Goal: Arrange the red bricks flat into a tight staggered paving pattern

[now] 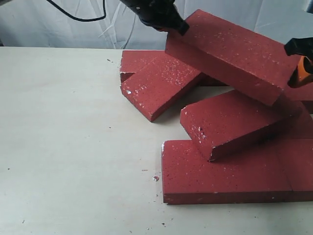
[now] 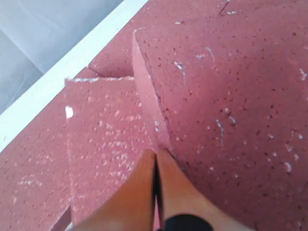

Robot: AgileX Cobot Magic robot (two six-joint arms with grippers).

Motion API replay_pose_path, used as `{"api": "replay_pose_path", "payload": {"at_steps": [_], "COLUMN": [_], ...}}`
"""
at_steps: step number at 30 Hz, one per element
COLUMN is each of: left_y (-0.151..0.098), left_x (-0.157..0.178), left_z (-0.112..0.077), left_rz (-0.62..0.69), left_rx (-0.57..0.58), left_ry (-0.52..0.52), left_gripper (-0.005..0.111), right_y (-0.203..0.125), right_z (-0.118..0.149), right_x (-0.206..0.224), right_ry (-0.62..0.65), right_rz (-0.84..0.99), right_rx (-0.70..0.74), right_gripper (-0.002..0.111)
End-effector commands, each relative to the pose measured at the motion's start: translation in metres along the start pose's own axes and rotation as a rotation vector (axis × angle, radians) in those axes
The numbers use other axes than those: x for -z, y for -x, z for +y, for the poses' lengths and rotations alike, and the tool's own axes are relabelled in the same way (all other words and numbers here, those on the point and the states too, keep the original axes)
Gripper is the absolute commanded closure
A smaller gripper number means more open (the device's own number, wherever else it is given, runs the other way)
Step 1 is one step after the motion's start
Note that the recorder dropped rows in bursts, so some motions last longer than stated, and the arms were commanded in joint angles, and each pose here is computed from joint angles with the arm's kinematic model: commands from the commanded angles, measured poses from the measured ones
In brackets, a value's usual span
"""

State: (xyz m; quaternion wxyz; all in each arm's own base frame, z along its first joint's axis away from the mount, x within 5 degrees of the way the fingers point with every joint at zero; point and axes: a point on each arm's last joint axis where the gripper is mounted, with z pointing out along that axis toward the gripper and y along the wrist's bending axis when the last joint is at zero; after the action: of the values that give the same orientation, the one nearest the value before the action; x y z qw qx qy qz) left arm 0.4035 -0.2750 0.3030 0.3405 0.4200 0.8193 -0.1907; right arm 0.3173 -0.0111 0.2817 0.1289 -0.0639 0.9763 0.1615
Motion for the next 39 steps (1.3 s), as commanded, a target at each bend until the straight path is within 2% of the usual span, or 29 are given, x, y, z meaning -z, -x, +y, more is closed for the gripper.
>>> {"api": "replay_pose_path", "payload": {"at_steps": [1,10,13,21,27,33,39], "left_y": [-0.011,-0.048,-0.067,-0.129,-0.176,-0.224,-0.268], "left_x": [0.024,0.083,0.101,0.138,0.164,0.185,0.186], "left_z": [-0.006,0.012,0.019,0.042,0.049,0.059,0.063], "left_rz": [0.040,0.036,0.049,0.068,0.104,0.154,0.193], "left_rx": [0.088,0.169,0.214,0.350,0.431,0.548,0.652], "left_ry": [-0.070,0.039,0.073,0.201,0.305,0.396,0.467], "left_gripper": [0.107,0.107,0.107,0.107,0.107,0.107,0.107], "right_y": [0.019,0.039,0.046,0.060,0.061,0.056,0.048], "right_z": [0.045,0.104,0.127,0.196,0.245,0.281,0.301], "right_x": [0.000,-0.026,-0.034,-0.064,-0.100,-0.136,-0.169], "right_ry": [0.112,0.196,0.228,0.300,0.350,0.382,0.389], "right_rz": [-0.097,-0.121,-0.117,-0.084,-0.034,0.009,0.025], "right_rx": [0.080,0.186,0.225,0.330,0.403,0.465,0.487], "right_gripper": [0.109,0.109,0.109,0.109,0.109,0.109,0.109]}}
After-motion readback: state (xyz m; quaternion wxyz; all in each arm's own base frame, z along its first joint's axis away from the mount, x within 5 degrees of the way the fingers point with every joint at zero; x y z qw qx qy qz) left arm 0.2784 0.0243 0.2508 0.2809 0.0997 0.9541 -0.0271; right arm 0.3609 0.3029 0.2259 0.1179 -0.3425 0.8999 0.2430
